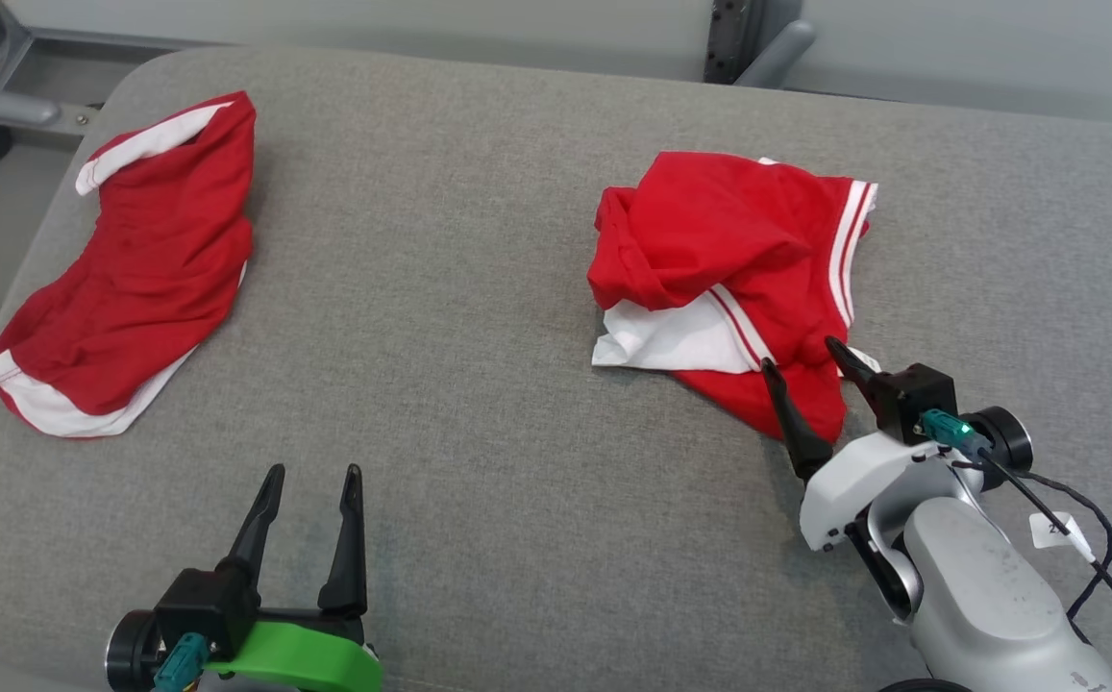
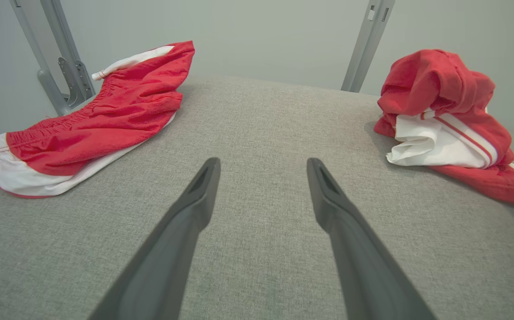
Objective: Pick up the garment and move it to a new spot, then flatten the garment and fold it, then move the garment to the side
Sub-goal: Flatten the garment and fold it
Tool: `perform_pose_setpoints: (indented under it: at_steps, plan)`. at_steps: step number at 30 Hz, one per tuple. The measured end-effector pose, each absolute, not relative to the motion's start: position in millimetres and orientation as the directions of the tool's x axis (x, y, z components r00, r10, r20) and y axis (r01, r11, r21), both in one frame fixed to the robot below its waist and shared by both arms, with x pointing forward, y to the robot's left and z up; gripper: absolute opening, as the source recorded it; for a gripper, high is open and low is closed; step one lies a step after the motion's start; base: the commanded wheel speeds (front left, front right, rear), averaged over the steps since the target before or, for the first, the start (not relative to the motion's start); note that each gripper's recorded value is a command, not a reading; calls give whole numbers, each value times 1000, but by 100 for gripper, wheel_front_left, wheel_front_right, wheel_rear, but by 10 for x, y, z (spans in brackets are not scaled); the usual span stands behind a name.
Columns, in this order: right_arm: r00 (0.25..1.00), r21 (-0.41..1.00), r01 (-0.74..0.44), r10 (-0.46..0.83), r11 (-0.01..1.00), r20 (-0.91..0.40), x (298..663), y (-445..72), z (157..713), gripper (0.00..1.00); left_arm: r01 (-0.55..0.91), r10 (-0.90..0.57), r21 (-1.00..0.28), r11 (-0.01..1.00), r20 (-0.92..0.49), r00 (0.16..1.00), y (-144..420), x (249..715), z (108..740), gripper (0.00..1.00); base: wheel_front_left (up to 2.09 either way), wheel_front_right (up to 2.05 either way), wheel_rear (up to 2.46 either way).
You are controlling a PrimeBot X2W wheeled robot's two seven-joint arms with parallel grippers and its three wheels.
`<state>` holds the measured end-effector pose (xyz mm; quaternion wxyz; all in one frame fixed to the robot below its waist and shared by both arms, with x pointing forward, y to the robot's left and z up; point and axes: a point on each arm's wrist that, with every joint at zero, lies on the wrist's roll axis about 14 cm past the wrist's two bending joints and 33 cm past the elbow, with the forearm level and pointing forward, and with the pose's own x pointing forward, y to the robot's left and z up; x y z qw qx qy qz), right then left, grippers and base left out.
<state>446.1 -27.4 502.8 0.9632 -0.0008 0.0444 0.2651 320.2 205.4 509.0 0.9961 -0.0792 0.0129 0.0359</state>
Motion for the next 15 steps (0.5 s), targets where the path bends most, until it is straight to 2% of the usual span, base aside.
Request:
perform_pose_setpoints:
  at_steps: [7, 8, 9, 10, 15]
  plan:
    - [814, 13, -560, 553, 828, -179, 4663, -51, 4685, 100, -125, 115, -162, 979, -70, 991, 2165, 3233, 4992, 100, 0, 0, 0]
    - [807, 10, -570, 562, 822, -184, 4688, -11, 4662, 85, -130, 119, -163, 978, -75, 990, 2172, 3240, 4979, 100, 0, 0, 0]
    - [801, 9, -578, 569, 816, -187, 4711, 27, 4642, 39, -133, 121, -165, 977, -80, 989, 2177, 3245, 4963, 100, 0, 0, 0]
    - [797, 11, -582, 573, 813, -190, 4732, 52, 4620, 0, -135, 122, -164, 977, -87, 989, 2178, 3247, 4945, 100, 0, 0, 0]
    - [798, 17, -591, 587, 807, -135, 4836, 139, 4754, 0, -133, 119, -166, 977, -91, 989, 2166, 3278, 4933, 100, 0, 0, 0]
